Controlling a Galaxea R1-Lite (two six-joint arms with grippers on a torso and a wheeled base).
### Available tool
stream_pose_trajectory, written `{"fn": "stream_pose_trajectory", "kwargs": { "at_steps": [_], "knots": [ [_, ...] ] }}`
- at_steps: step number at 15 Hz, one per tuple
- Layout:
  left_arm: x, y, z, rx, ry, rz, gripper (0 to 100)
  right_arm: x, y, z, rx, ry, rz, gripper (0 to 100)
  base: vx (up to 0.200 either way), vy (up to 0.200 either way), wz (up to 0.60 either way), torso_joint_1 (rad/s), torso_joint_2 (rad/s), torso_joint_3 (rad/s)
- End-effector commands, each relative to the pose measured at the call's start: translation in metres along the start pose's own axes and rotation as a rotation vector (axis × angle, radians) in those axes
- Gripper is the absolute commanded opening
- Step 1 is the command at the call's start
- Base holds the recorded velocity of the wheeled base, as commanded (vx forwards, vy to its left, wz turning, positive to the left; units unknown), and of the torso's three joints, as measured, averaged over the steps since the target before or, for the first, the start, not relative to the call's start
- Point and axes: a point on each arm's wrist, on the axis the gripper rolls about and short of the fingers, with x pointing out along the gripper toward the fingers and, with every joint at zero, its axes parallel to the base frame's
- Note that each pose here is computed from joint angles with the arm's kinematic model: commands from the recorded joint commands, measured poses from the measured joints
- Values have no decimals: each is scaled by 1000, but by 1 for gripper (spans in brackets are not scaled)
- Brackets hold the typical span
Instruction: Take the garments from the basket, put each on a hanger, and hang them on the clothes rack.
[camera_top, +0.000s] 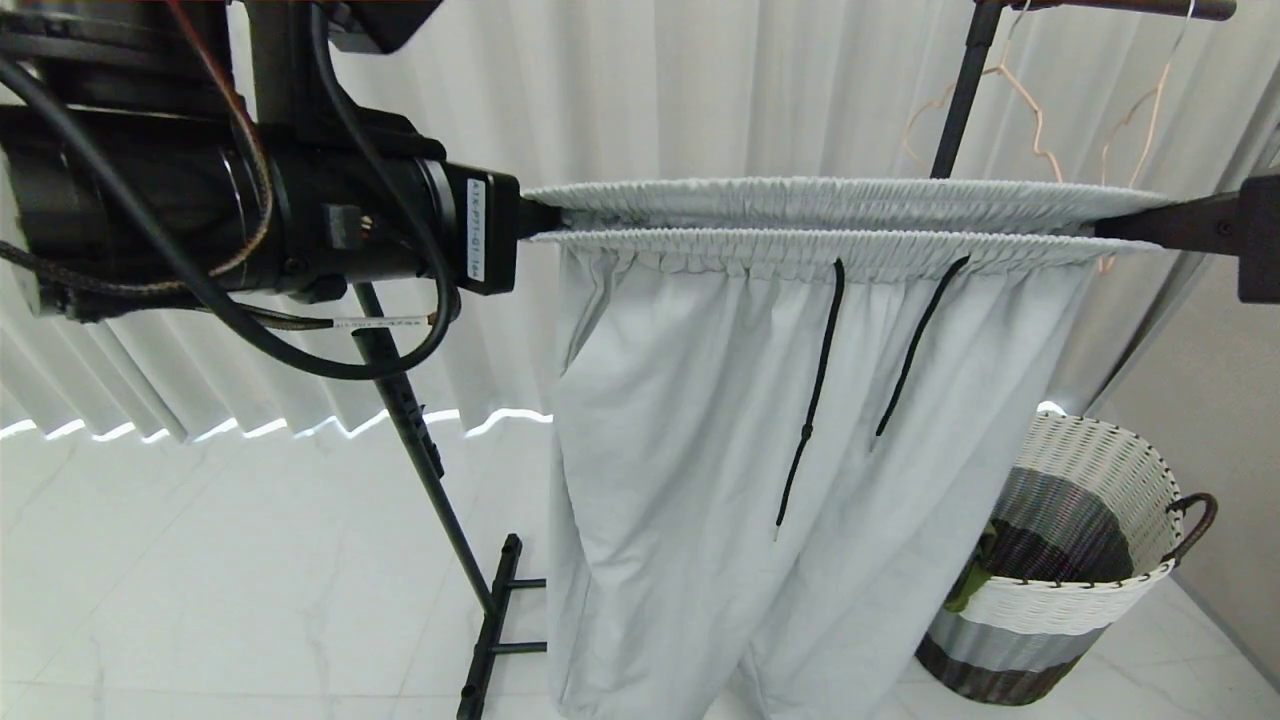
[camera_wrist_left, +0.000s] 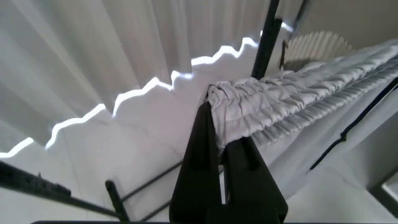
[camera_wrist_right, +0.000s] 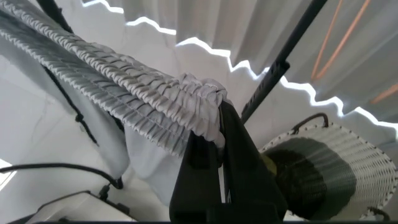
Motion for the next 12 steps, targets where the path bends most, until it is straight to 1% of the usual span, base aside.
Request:
{"fn": "stream_pose_trajectory", "kwargs": {
  "at_steps": [1,4,9,12],
  "knots": [
    [7,-1,-10,-2,42,-1,0,-9,1,-6,-2,2,-1,0,0,0,0,0,0,0],
    [3,-1,-7,-1,28,2,0,-9,1,-5,-3,-2,3,0,0,0,0,0,0,0],
    [3,-2,-9,-6,23,-1,0,-9,5,-12,-7,20,21,0,0,0,0,0,0,0],
    [1,-9,-7,1,16,-25,0,-9,9,-12,-12,20,43,0,0,0,0,0,0,0]
  ]
}}
